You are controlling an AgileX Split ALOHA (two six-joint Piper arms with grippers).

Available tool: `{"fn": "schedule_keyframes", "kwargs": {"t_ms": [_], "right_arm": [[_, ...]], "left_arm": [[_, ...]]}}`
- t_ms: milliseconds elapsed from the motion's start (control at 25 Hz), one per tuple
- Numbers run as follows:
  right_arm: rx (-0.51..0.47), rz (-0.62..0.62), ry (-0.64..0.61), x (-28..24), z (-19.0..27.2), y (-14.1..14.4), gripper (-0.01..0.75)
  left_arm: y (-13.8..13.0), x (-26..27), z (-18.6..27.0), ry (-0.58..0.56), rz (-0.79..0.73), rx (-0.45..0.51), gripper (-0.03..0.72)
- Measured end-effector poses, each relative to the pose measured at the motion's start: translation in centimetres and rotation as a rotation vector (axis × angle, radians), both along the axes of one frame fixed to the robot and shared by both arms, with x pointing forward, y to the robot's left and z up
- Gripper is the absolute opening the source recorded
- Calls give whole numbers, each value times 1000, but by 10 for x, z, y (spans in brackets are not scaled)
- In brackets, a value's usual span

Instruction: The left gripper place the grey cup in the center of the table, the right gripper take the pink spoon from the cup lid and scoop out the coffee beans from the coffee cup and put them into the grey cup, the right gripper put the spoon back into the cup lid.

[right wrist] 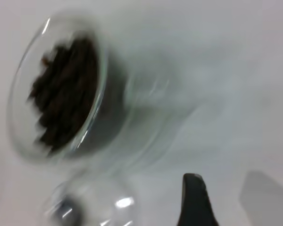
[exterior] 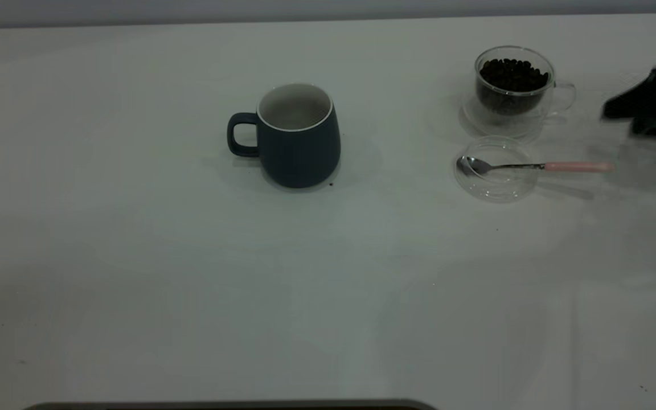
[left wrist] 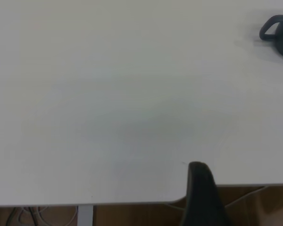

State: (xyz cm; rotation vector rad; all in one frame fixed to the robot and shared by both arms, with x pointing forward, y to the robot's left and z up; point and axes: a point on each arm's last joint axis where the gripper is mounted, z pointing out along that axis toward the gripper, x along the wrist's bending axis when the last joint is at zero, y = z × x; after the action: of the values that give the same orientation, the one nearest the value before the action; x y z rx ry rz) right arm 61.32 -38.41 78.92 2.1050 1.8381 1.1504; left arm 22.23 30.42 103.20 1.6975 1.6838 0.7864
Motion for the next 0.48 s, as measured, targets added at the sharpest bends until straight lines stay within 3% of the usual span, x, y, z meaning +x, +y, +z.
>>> {"fn": "schedule_keyframes", "kwargs": {"t_ms": [120, 240, 360, 480], "right_arm": [[-169, -55, -29, -4, 55, -1, 534], [-273, -81, -64, -26, 109, 22, 534], [-272, -77, -115, -63, 149, 56, 533], [-166, -56, -152, -105, 170, 89, 533]], "left_arm": [[0, 0, 0, 0, 0, 0, 516], [0, 0, 0, 0, 0, 0, 516], [0, 0, 0, 0, 1, -2, 516], [0, 0, 0, 0, 1, -2, 516]]}}
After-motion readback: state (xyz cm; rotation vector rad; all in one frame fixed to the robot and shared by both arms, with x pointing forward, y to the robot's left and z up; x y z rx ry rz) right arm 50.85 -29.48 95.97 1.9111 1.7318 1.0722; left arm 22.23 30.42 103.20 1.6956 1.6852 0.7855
